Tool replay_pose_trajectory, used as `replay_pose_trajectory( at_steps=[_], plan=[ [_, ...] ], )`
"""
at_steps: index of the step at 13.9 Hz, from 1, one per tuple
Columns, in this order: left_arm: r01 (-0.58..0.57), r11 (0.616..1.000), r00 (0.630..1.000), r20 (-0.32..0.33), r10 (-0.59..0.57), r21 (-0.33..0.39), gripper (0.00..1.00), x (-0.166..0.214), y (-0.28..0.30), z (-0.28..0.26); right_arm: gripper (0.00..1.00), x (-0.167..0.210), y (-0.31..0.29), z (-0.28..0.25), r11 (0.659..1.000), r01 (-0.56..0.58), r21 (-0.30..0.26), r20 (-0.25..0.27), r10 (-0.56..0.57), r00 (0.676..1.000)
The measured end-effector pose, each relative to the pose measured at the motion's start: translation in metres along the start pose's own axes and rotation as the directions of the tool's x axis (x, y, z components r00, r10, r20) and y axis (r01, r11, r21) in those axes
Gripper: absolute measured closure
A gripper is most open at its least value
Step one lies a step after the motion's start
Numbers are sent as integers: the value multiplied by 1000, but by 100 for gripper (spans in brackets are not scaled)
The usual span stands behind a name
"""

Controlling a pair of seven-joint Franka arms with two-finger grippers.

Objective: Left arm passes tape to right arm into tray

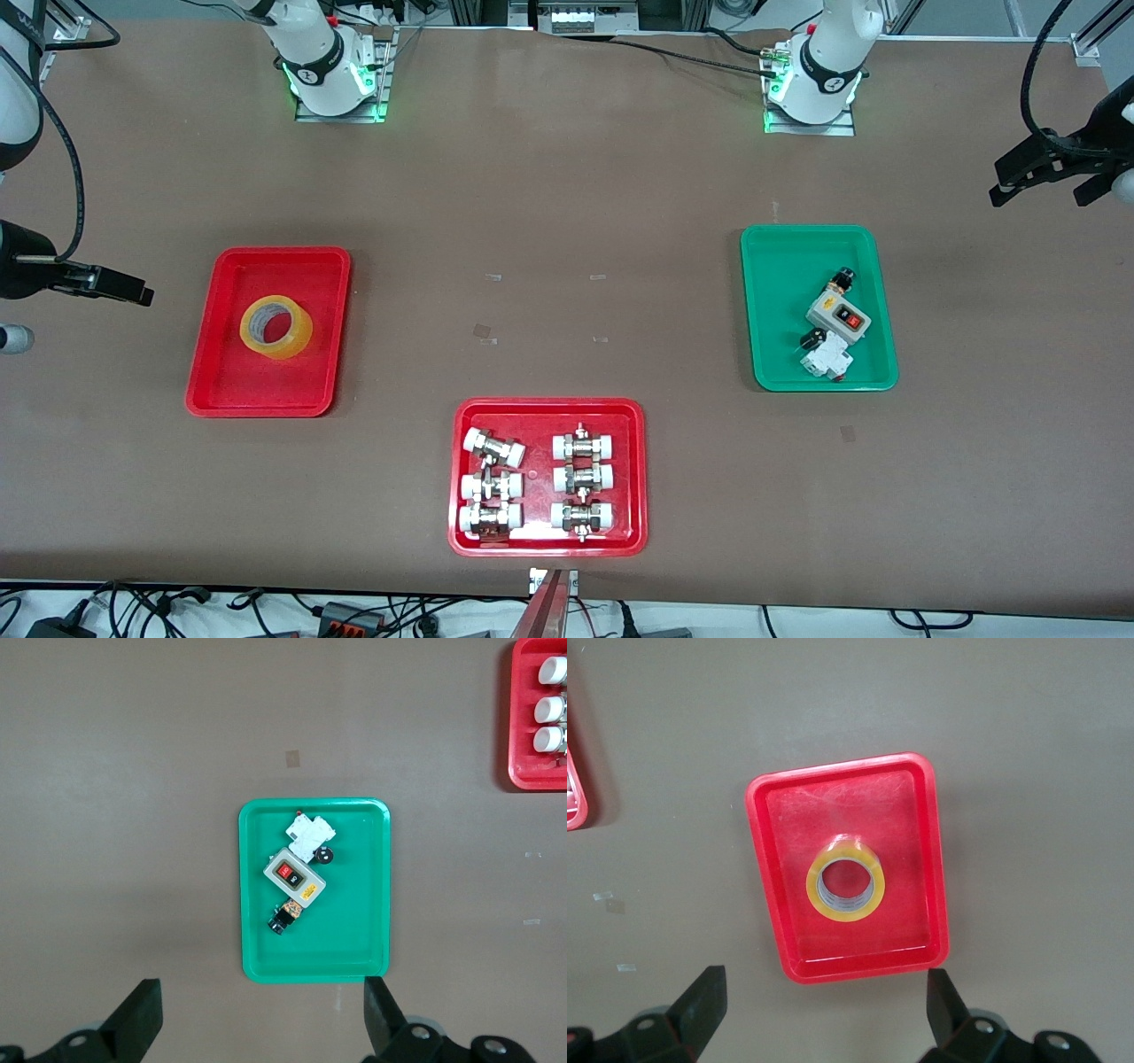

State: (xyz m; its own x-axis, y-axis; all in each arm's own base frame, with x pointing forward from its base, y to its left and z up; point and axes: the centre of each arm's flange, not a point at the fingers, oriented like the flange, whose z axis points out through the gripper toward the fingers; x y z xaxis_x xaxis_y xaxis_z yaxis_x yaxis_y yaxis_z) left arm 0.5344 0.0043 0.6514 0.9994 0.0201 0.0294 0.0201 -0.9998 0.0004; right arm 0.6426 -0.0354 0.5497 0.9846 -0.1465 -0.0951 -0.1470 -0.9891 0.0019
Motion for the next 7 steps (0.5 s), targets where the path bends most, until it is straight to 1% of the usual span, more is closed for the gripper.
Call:
replay_pose_trajectory(
  at_steps=[3, 7],
  plan=[
    [0, 1000, 1000, 0, 0, 0, 0, 0, 0, 0, 0, 0, 4, -3, 1000, -7, -1, -7, 7, 1000],
    [0, 1000, 1000, 0, 0, 0, 0, 0, 0, 0, 0, -7, 7, -23, 1000, -10, 3, -42, 10, 999]
  ],
)
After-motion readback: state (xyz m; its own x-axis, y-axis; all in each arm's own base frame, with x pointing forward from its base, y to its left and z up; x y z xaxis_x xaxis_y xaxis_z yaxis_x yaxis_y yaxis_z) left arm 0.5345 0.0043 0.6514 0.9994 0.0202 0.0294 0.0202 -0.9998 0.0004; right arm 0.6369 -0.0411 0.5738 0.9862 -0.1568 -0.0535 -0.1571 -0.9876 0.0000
